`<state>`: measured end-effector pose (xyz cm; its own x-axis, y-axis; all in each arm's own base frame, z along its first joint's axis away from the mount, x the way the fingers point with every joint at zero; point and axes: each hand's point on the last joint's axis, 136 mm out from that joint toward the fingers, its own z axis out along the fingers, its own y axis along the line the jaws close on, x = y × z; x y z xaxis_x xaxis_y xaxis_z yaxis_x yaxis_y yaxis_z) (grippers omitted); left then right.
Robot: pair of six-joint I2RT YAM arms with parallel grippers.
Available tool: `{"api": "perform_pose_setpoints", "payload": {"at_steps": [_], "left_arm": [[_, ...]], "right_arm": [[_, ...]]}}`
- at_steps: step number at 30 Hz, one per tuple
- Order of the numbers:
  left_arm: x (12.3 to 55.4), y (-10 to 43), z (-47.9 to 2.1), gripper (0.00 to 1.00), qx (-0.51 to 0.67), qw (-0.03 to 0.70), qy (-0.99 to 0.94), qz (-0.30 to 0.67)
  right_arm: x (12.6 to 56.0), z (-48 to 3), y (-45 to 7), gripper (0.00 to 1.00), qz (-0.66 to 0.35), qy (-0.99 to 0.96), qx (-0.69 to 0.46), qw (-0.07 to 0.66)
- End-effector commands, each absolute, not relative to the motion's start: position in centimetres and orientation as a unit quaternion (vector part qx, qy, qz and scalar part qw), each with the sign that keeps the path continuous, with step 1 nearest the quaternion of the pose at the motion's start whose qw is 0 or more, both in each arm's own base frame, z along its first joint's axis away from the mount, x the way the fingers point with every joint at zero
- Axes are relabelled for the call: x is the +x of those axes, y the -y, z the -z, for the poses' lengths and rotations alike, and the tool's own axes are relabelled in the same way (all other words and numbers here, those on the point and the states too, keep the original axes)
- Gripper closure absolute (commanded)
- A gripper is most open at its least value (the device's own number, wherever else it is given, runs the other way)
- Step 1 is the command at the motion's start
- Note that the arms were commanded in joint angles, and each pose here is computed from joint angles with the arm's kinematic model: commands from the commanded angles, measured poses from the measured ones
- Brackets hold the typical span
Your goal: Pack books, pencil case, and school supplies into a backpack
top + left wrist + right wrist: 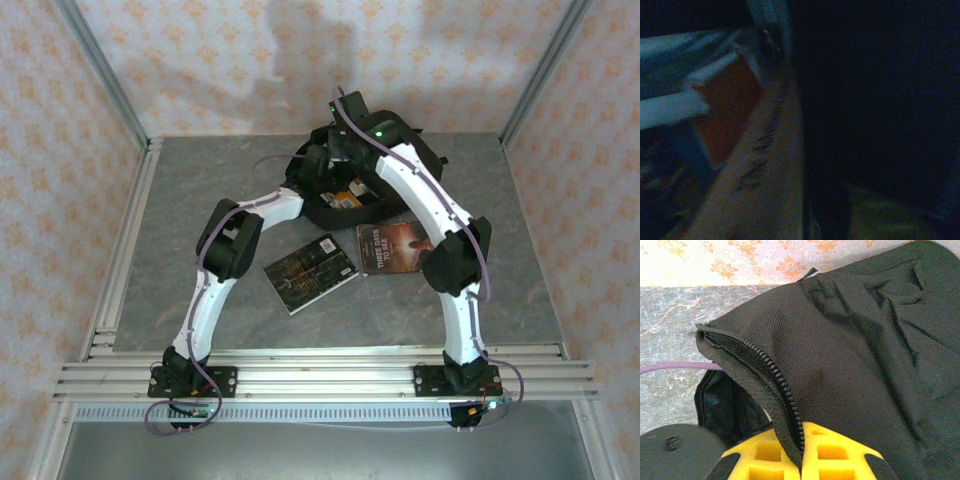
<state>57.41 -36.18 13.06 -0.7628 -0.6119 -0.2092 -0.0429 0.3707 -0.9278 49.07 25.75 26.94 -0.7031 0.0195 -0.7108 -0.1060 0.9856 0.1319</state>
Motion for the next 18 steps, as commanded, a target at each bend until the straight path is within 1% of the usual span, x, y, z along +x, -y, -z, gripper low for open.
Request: {"api": "perform_pose_setpoints", "payload": {"at_steps": [1,2,4,5,7,15,18], "left_arm": [[55.9,38.0,-15.7,0.38,-0.180,0.270,-0.791,0.519],[55.5,37.4,-16.1,0.34,-0.183,0.278,-0.791,0.514],[54.9,36.1,-16.4,0.28,-0.191,0.286,-0.794,0.502],[54.4,35.5,-16.4,0.27,-0.196,0.285,-0.797,0.496],[53.6,34.1,-16.5,0.19,-0.204,0.282,-0.805,0.481],[49.7,29.3,-18.8,0.19,-0.209,0.292,-0.819,0.447],[47.7,26.7,-19.8,0.19,-0.215,0.304,-0.830,0.415]], "right_arm": [[49.1,-30.5,-26.3,1.00,-0.119,-0.898,0.000,0.423],[49.2,-30.5,-26.2,1.00,-0.116,-0.898,0.000,0.425],[49.3,-30.6,-25.9,1.00,-0.107,-0.897,0.000,0.428],[49.5,-30.7,-25.7,1.00,-0.102,-0.896,0.001,0.432],[49.7,-30.9,-25.3,1.00,-0.092,-0.894,0.003,0.438],[50.3,-30.8,-23.8,1.00,-0.063,-0.892,0.019,0.447],[50.2,-29.8,-23.9,1.00,-0.067,-0.895,0.019,0.440]]}}
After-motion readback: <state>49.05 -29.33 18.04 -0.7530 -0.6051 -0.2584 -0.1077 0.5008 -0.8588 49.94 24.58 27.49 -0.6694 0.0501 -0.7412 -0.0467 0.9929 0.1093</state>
